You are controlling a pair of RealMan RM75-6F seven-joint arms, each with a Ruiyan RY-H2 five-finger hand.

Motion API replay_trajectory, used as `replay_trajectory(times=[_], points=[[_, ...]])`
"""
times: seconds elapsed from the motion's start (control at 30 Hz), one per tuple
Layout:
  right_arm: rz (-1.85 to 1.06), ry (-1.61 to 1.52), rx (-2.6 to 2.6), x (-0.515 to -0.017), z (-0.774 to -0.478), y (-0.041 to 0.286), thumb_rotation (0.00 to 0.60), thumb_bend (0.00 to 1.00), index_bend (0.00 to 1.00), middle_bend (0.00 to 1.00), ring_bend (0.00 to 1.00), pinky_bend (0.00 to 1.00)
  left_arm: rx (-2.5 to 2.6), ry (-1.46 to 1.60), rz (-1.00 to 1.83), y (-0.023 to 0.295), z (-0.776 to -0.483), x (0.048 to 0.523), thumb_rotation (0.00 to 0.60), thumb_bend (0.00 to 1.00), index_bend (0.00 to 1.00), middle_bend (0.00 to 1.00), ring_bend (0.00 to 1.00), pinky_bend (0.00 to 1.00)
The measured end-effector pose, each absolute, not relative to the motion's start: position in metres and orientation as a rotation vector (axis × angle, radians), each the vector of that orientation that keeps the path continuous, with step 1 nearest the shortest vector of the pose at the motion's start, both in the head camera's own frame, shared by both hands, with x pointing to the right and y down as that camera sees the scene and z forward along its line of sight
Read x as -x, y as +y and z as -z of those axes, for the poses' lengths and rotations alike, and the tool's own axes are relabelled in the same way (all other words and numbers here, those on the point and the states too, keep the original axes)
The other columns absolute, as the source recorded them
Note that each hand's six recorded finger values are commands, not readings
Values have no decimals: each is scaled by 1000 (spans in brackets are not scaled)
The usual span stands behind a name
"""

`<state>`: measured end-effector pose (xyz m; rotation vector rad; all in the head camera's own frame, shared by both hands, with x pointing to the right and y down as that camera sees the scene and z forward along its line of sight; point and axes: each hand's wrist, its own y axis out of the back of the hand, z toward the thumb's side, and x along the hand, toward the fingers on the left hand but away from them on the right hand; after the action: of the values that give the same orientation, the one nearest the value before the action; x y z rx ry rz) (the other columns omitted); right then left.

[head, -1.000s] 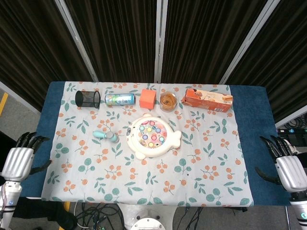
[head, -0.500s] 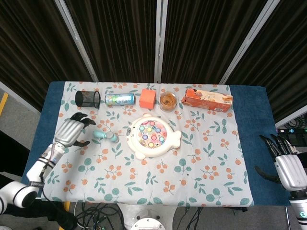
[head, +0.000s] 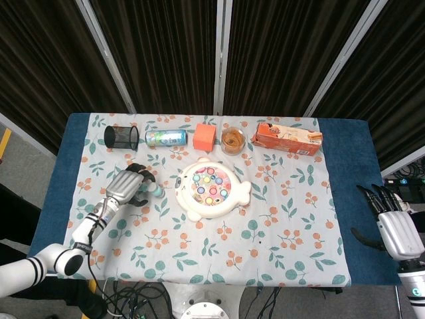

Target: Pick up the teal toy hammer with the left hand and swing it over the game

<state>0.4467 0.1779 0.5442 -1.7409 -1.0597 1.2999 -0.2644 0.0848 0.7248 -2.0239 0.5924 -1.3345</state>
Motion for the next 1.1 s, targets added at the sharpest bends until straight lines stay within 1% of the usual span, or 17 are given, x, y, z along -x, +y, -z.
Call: replay_trajectory(times=[0.3, 0.57, 1.1], points=[[-1307, -1062, 1745, -450, -547, 177, 600, 154, 16, 147, 0, 0, 2003, 613, 1369, 81, -739, 258, 600, 250, 361, 291, 137, 114], [-1319, -1065, 1750, -452, -551, 177, 600, 154, 16, 148, 0, 0, 2016, 633, 1388, 77, -744, 255, 600, 313, 425, 295, 137, 114], [-1328, -1063, 1750, -452, -552, 177, 600, 154, 16, 151, 0, 0, 2031, 648, 1395, 79, -748, 256, 600, 327, 471, 307, 137, 114]])
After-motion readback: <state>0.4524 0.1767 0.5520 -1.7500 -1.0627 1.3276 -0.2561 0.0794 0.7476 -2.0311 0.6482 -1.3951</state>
